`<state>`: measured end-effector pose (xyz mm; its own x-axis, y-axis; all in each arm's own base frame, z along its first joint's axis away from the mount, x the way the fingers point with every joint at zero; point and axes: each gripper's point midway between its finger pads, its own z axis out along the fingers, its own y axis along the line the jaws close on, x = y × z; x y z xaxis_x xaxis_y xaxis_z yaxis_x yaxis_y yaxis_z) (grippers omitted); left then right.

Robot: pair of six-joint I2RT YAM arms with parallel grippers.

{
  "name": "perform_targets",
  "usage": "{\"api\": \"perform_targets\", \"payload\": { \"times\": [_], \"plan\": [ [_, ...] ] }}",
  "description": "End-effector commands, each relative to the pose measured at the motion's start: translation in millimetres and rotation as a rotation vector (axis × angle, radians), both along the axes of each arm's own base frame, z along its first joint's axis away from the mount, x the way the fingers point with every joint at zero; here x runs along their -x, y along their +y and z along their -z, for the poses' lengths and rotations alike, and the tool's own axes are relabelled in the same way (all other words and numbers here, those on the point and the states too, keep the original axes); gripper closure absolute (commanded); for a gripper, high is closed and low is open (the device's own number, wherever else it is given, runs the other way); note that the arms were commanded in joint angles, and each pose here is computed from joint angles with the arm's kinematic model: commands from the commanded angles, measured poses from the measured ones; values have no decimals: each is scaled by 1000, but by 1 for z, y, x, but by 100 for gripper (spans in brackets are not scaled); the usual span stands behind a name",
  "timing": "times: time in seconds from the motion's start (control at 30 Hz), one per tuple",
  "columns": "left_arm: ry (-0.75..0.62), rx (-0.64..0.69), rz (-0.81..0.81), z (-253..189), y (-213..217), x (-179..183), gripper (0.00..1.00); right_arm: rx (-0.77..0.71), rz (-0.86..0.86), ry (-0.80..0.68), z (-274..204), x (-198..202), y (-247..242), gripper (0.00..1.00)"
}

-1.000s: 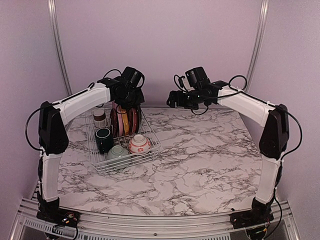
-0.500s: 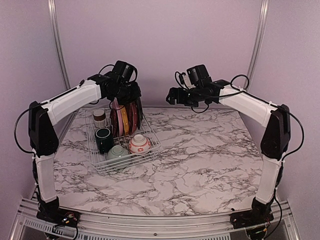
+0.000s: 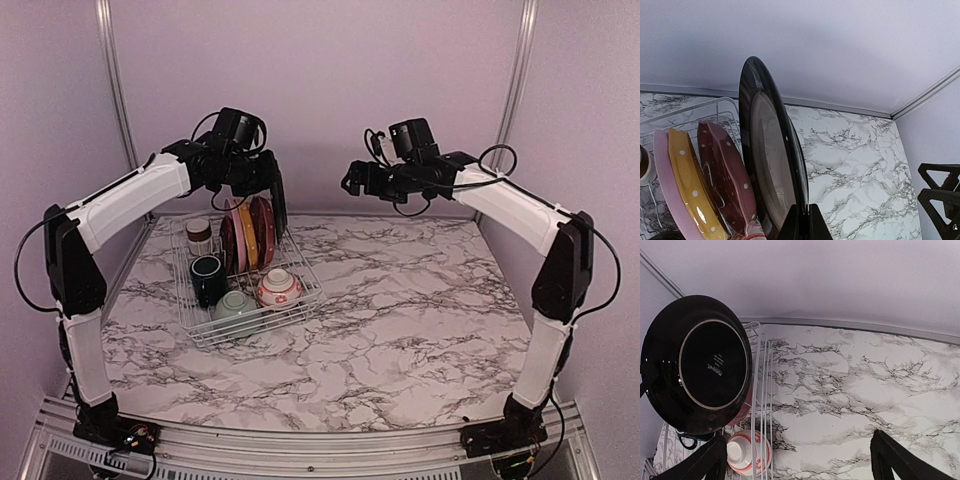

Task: Unload the mixed dishes from the dish rack
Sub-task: Grab the plate from the dish rack, then pass from the left arm to the right

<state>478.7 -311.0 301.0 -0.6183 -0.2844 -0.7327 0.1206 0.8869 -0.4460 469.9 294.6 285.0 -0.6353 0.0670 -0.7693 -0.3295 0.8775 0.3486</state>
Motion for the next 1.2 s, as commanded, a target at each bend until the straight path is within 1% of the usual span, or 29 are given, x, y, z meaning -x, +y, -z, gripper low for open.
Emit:
{"api": "perform_targets", "payload": {
  "times": [0.0,0.23,0.37,0.53,0.73,0.93,1.07,1.17],
  "plan": [
    [-269,96,76,-102,-1,13,100,-61,9,-46,-34,1,-5,3],
    [-310,11,162,-103,0,30,100,-107,29,-33,-48,1,-21,2],
    [-334,-65,211,-99,1,40,100,-129,28,-11,-51,4,-29,2],
    [-335,-147,262,-85,6,51,100,-147,-9,25,-50,12,-29,2],
    [-337,-210,346,-65,2,71,100,-186,-64,84,-51,24,-21,2],
    [-311,-227,412,-45,-6,84,100,-246,-129,164,-48,35,-11,2],
    [-329,-203,460,-50,-16,99,100,-257,-152,188,-47,40,-8,2],
    [-349,-209,483,-57,-22,110,100,-260,-166,206,-46,43,-7,1]
  ]
}}
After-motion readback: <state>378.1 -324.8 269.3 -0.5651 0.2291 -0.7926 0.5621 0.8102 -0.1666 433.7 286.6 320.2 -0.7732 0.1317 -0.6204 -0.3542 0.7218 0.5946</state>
